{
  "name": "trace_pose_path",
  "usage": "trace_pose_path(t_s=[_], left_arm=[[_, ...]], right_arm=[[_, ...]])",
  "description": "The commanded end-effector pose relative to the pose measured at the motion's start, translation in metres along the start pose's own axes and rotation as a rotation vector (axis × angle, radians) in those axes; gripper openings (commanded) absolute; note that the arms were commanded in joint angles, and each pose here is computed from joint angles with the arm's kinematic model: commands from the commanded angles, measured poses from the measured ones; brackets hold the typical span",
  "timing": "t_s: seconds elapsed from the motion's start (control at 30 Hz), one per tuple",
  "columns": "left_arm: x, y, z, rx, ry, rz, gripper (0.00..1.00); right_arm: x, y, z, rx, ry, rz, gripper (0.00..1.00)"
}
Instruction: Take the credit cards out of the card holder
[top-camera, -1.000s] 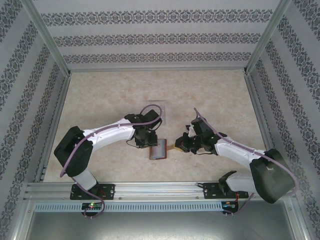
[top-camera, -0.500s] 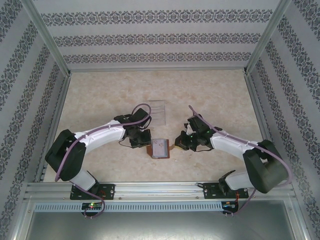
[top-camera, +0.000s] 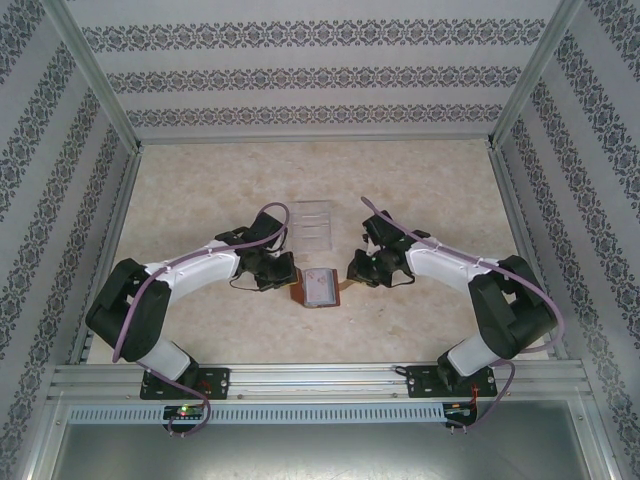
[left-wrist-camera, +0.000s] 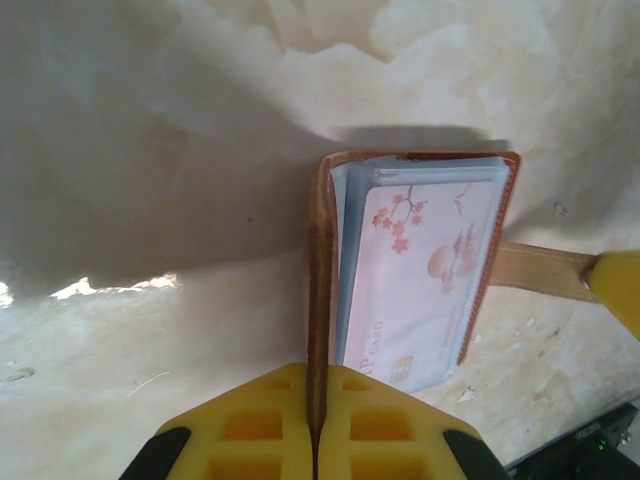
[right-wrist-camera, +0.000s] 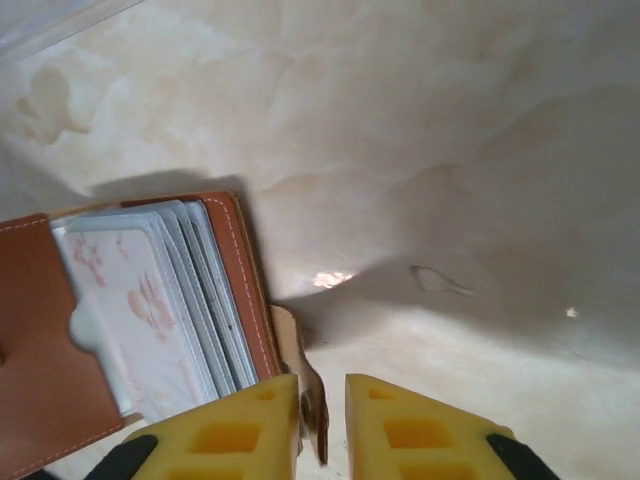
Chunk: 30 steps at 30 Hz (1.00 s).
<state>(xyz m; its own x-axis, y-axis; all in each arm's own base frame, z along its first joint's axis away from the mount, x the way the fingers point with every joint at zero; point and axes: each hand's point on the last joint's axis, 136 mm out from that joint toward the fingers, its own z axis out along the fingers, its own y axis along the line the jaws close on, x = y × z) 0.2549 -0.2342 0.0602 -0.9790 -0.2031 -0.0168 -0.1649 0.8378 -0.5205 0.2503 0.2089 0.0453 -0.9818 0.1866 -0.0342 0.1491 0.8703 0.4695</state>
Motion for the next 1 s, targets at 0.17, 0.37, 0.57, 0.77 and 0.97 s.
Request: trace_pose_path(t_s=[0.17, 0.37, 0.57, 0.77, 0.97], left_arm=[[0.000, -0.004, 0.000, 0.010, 0.051, 0.107, 0.06], [0.000, -0.002, -0.001, -0.002, 0.070, 0.111, 0.09], [0.003, 0.001, 0.001, -0.003, 0.084, 0.089, 0.09], [0.007, 0.006, 0.004, -0.008, 0.092, 0.066, 0.14], [0.010, 0.030, 0.003, -0.122, 0.091, 0.065, 0.30]], right_arm=[[-0.009, -0.001, -0.037, 0.236, -0.077, -0.103, 0.44], [0.000, 0.052, -0.028, 0.157, -0.039, -0.144, 0.51], [0.016, 0.056, 0.005, 0.157, 0.032, -0.111, 0.52], [0.025, 0.047, 0.028, 0.130, 0.077, -0.083, 0.51], [0.028, 0.036, 0.042, 0.145, 0.108, -0.075, 0.49]])
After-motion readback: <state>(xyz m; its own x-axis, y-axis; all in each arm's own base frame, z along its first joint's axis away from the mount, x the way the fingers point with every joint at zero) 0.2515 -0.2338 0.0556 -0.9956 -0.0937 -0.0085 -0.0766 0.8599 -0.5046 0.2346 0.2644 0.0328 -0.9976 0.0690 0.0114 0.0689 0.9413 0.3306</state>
